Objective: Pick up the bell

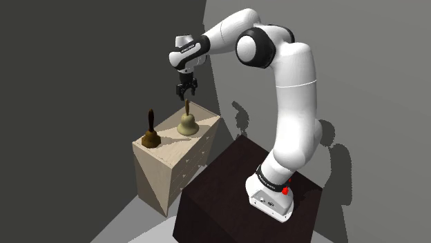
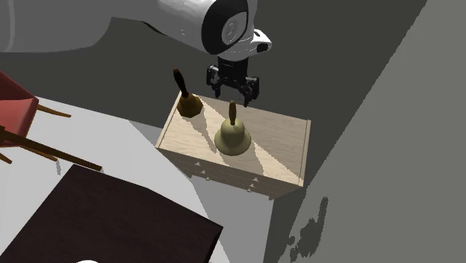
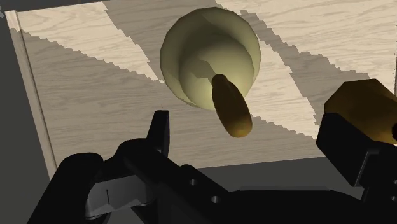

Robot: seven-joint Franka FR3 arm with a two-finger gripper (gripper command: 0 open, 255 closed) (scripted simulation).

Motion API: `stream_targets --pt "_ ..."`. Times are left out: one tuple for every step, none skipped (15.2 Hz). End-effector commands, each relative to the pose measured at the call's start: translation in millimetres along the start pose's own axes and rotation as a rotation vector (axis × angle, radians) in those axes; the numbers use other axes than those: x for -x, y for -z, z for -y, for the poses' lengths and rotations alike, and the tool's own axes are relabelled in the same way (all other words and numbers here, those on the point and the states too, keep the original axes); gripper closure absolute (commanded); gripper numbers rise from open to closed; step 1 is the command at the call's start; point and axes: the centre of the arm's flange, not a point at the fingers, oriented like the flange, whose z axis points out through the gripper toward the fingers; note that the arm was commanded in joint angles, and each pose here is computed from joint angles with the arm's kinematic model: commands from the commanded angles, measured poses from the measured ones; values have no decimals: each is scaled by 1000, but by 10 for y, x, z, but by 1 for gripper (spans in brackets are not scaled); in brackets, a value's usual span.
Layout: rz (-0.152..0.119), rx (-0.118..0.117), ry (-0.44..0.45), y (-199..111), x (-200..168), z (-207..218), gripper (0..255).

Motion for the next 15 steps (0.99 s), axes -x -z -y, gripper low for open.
stream_targets --pt "1 1 0 -102 -62 -5 0" --pt "1 1 0 -153 -73 -2 0" --pt "1 1 0 -205 -83 1 0" --pt "1 1 0 -257 -94 5 0" --pt "1 1 0 -308 -104 8 0" --pt "1 1 0 -390 -122 13 0" --pt "1 1 0 -390 -121 13 0" --pt "1 1 0 -390 -121 13 0" --pt "0 1 0 -384 -126 5 255" --pt "0 1 0 -381 -125 5 255" --pt "0 1 0 -381 -123 4 255" --pt "0 1 0 -381 -123 4 255" --pt "0 1 0 -381 -123 3 255" --pt "0 1 0 -381 -124 3 255" --pt "0 1 0 -381 -124 3 255"
